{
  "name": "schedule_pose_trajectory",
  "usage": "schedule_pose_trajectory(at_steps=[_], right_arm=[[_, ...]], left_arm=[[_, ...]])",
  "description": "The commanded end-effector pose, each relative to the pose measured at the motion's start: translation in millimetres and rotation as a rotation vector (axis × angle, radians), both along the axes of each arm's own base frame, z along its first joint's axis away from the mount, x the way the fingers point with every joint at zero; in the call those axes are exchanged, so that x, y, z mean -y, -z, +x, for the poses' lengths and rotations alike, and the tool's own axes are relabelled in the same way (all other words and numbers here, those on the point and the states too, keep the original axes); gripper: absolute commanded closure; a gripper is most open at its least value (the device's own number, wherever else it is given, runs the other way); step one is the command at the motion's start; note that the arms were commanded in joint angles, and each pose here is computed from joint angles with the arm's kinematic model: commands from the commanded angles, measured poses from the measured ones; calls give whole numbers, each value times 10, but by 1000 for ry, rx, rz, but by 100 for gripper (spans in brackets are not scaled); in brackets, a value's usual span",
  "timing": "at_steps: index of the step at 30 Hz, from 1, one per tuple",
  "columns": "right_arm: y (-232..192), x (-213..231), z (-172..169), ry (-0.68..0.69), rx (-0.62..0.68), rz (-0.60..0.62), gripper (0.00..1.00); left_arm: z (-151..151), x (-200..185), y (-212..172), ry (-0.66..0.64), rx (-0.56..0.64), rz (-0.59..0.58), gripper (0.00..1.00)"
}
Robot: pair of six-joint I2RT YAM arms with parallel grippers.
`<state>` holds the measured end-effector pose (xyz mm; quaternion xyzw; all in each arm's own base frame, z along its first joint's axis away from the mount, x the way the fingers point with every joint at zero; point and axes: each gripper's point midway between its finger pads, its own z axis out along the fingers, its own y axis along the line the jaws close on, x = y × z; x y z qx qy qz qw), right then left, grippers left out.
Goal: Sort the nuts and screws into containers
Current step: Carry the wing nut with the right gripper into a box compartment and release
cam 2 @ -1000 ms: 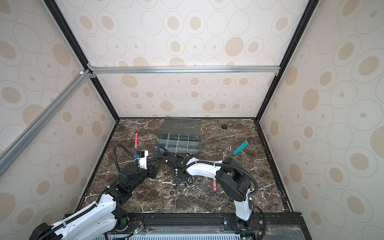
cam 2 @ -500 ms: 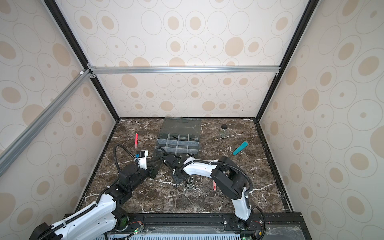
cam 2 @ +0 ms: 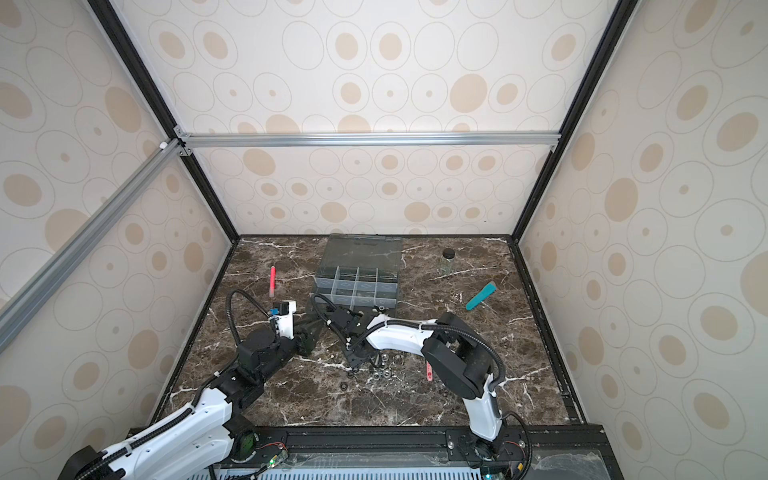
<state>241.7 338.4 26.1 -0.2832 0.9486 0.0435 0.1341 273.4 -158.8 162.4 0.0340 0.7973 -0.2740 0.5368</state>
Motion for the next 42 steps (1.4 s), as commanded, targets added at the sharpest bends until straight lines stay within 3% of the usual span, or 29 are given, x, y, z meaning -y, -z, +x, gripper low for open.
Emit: schedule_pose_trajectory(at_steps=[1,7,19,29,36,42], right_arm=[[-299,-24,106,8,46,71,83],[-698,78,500,26,122,132,83],[-947,463,1387,-2,255,15,84],[-739,449,1457,-5,224,-1,84],[-703,442,1480,2,223,-7,66],[-789,421,1498,2,234,8,61]], left_arm=[[14,-33,-83,-22,14,-22,56],[-1,-53,-110,-28,22,-24,56],[-44,-73,-106,-28,19,-36,56],[-73,-106,-98,-38,19,-47,56],[-67,-103,-92,-39,17,-48,56],[-52,-106,-121,-44,20,-46,55]])
